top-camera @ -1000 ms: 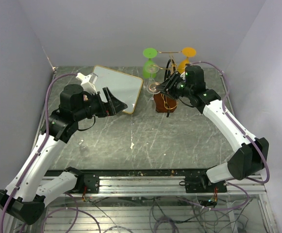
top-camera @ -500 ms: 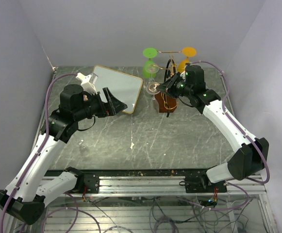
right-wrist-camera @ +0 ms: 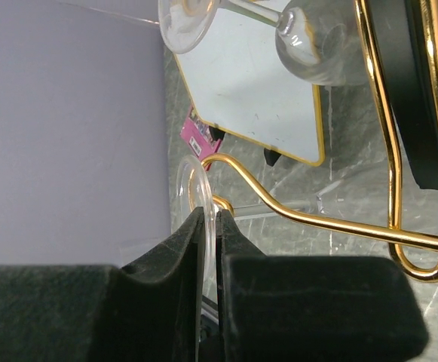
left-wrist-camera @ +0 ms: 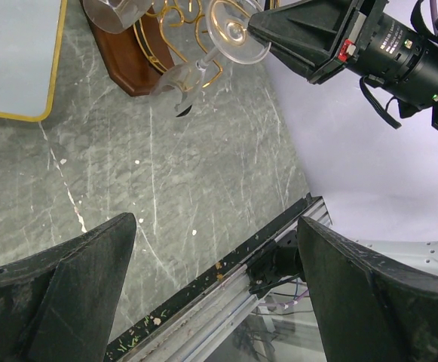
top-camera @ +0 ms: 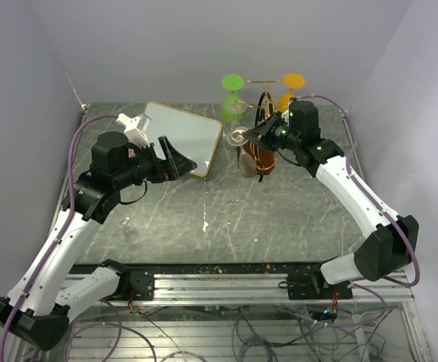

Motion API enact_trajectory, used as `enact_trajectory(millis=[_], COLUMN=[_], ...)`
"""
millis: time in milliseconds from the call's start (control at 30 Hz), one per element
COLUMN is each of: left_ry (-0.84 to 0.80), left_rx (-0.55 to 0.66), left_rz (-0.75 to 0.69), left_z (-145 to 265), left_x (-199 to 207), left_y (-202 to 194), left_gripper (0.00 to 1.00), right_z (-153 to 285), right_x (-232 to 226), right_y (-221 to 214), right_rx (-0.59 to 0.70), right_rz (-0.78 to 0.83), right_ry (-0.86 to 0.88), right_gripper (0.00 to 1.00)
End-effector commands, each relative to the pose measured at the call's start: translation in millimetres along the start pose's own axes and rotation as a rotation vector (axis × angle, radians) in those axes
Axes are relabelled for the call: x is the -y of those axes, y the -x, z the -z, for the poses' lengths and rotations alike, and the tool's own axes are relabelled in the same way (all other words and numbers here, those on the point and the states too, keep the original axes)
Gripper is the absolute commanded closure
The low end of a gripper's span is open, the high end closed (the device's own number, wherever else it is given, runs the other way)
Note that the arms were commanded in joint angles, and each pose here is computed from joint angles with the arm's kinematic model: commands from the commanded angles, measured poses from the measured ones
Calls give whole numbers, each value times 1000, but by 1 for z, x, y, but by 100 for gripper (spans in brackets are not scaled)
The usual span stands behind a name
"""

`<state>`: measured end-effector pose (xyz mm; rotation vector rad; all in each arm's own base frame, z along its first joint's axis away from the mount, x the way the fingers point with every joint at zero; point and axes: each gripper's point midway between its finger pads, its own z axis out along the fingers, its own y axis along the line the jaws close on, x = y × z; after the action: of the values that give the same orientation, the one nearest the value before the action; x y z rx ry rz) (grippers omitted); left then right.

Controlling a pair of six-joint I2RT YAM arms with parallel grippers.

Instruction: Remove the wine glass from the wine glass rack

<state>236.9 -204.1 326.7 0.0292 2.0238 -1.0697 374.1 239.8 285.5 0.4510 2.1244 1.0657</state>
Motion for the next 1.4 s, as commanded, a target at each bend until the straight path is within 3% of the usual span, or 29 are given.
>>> enact_trajectory(millis=[0,733,1367], left_ry=[-19,-11,-25], left_rx=[33,25,6], left_rz=[-26,-29,16], left_z=[8,10,17], left_x=[11,8,6], left_y=[9,4,-10], left_gripper=[1,1,1], right_z=[10,3,3], right_x=[-20,-49,-36], right_y=[5,10,35], right_rx=[25,0,128], right_rz=[-16,-93,-223], right_ry=[66,172,51], right_gripper=[100,100,100])
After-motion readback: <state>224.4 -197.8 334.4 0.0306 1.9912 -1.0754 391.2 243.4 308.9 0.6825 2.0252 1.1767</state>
